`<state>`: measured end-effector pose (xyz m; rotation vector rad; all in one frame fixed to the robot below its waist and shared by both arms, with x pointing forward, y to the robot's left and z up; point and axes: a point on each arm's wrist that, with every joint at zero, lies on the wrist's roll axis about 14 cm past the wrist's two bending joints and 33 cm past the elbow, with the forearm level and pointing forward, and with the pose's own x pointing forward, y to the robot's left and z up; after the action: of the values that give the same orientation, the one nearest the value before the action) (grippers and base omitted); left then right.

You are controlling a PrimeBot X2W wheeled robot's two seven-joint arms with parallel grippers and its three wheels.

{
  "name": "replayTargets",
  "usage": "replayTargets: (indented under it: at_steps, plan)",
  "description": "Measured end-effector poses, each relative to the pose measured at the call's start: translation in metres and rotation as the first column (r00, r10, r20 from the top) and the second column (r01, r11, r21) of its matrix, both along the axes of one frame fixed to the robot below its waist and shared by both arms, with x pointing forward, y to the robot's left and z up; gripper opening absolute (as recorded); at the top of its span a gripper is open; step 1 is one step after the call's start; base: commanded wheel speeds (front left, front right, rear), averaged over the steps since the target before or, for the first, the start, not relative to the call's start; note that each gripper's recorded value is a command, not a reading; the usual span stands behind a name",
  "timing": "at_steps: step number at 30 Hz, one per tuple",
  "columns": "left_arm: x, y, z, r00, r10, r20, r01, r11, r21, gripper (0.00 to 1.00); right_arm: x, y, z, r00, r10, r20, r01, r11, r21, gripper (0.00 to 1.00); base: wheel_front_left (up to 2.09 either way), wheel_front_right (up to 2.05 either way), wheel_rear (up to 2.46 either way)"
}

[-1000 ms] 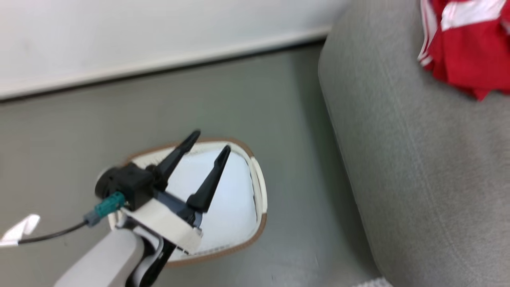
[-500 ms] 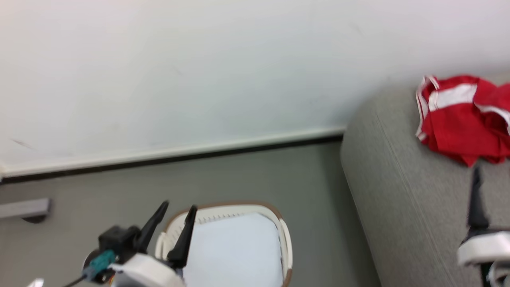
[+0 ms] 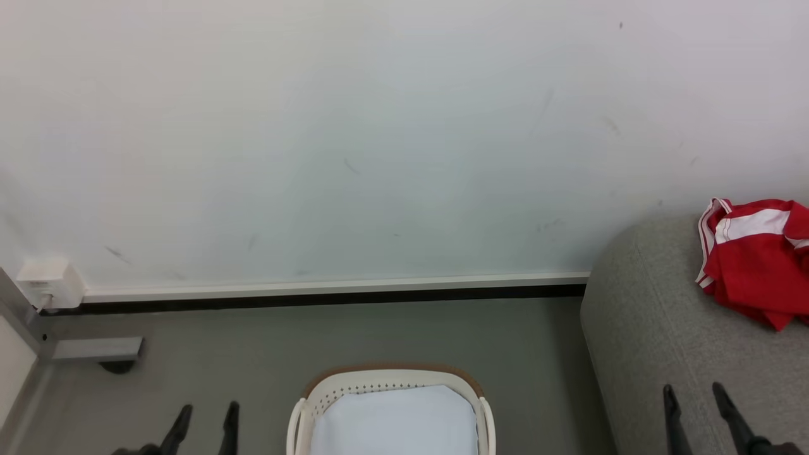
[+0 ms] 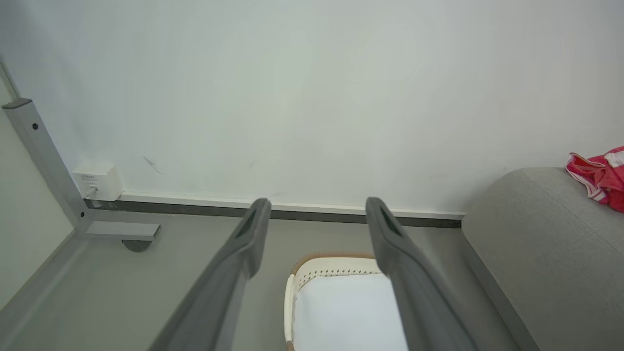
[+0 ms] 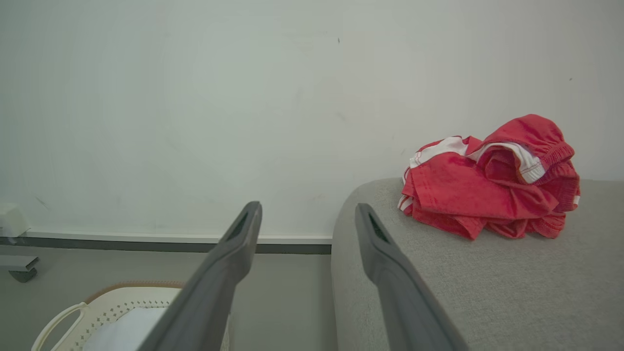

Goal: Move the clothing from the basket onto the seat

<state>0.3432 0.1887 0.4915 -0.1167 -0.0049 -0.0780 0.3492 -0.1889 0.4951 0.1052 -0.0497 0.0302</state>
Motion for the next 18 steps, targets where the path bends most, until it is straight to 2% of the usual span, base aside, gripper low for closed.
replayTargets:
  at_steps: [4, 9, 18]
  plan:
    - [-0.007, 0.011, -0.005, 0.999, 0.052, -0.005, -0.052, 0.998, -0.017, 1.0, -0.006, 0.012, -0.008, 0.999, 0.034, -0.024, -0.034, 0.999, 0.017, 1.0, 0.0, 0.0, 0.0]
    - [-0.01, 0.012, -0.007, 0.998, 0.057, -0.003, -0.058, 0.998, -0.016, 1.0, -0.007, 0.025, -0.015, 0.996, 0.072, -0.046, -0.071, 0.997, 0.025, 1.0, 0.0, 0.0, 0.0]
    - [-0.01, 0.013, -0.008, 0.998, 0.065, 0.003, -0.065, 0.998, -0.016, 1.0, -0.006, 0.028, -0.018, 0.995, 0.08, -0.057, -0.078, 0.996, 0.034, 1.0, 0.0, 0.0, 0.0]
